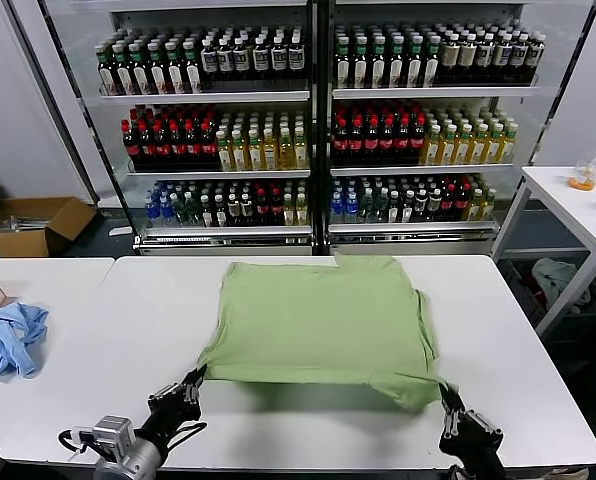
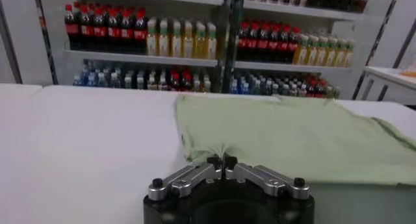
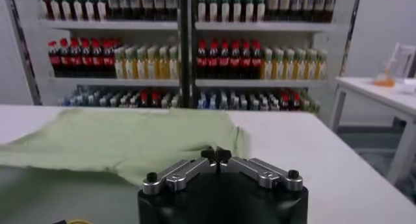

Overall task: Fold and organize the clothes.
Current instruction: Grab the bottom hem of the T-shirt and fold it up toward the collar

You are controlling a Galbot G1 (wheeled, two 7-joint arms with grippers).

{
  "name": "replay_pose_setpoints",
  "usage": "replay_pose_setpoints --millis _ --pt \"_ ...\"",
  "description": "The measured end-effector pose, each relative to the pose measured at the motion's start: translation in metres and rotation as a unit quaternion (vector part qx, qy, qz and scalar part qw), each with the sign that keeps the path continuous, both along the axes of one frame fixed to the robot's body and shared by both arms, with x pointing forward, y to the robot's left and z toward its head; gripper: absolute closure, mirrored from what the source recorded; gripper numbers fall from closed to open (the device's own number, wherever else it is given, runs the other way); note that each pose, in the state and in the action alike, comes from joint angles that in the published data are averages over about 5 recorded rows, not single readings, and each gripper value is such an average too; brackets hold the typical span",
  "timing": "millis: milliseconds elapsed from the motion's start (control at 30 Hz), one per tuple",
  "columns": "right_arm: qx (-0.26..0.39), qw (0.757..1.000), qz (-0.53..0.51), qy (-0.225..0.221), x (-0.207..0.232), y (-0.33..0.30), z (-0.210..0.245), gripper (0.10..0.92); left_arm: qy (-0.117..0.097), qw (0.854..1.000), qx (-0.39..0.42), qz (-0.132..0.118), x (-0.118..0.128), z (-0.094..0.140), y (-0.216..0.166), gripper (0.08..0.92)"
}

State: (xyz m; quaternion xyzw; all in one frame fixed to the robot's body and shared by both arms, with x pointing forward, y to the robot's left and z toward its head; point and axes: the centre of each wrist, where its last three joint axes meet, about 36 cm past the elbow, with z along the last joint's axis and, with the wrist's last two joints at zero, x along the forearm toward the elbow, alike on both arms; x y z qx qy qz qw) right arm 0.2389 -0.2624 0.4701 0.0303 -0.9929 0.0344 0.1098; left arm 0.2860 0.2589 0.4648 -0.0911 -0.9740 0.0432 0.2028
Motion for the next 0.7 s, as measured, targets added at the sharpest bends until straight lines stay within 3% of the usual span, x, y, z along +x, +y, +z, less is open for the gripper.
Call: replay_pose_setpoints --millis 333,700 --pt "-0.026 0.999 0.029 -0.029 0.057 -0.013 -0.009 0.917 -0.011 1.000 0.006 -0.022 0.022 -0.005 0.005 0.916" --pt "-0.074 0.994 0.059 -0.046 0.117 -0.024 -0.019 0.917 -0.020 0.999 0.020 -0.037 0.065 -0.021 0.007 0.916"
